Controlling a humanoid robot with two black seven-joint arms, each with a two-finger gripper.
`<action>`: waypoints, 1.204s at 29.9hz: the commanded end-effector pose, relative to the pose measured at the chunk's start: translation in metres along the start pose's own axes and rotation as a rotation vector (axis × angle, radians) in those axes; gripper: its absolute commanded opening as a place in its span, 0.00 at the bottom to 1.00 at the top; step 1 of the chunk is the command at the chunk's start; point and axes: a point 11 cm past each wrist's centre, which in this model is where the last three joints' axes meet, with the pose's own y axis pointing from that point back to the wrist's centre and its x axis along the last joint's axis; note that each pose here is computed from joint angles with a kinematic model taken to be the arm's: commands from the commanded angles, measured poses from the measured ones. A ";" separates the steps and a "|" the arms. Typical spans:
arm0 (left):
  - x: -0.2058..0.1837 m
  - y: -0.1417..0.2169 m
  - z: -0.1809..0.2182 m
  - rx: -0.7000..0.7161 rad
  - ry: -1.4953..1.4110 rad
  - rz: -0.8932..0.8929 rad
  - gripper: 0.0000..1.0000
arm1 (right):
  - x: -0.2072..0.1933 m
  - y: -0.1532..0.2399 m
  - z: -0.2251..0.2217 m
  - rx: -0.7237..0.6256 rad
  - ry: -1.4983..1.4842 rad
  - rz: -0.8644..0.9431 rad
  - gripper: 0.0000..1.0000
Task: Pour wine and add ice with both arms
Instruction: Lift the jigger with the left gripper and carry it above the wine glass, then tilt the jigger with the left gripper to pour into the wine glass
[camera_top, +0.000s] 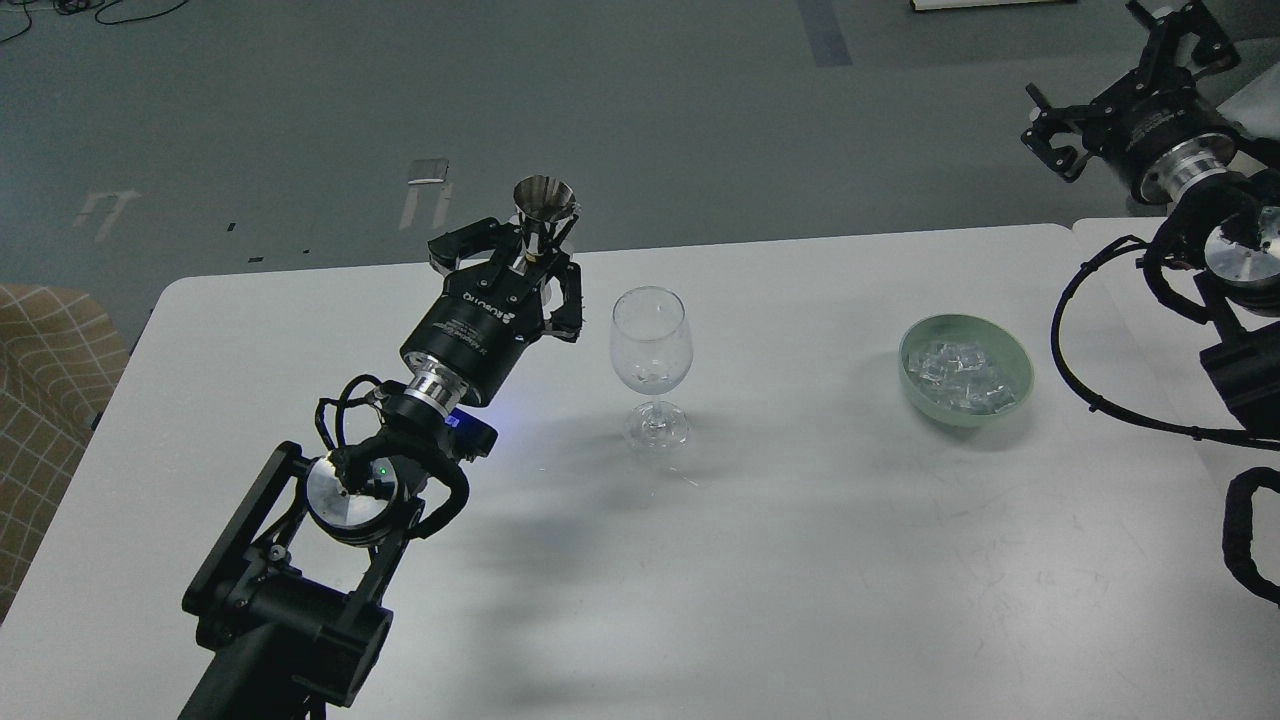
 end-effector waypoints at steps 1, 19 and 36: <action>-0.003 0.000 0.001 0.005 -0.010 -0.001 0.24 | 0.000 0.000 0.000 0.000 0.000 -0.001 1.00; -0.008 -0.005 -0.006 0.030 -0.150 0.019 0.24 | -0.009 -0.002 -0.002 0.006 0.003 -0.028 1.00; -0.023 -0.012 -0.005 0.055 -0.226 0.007 0.24 | -0.017 -0.005 -0.014 0.030 0.001 -0.049 1.00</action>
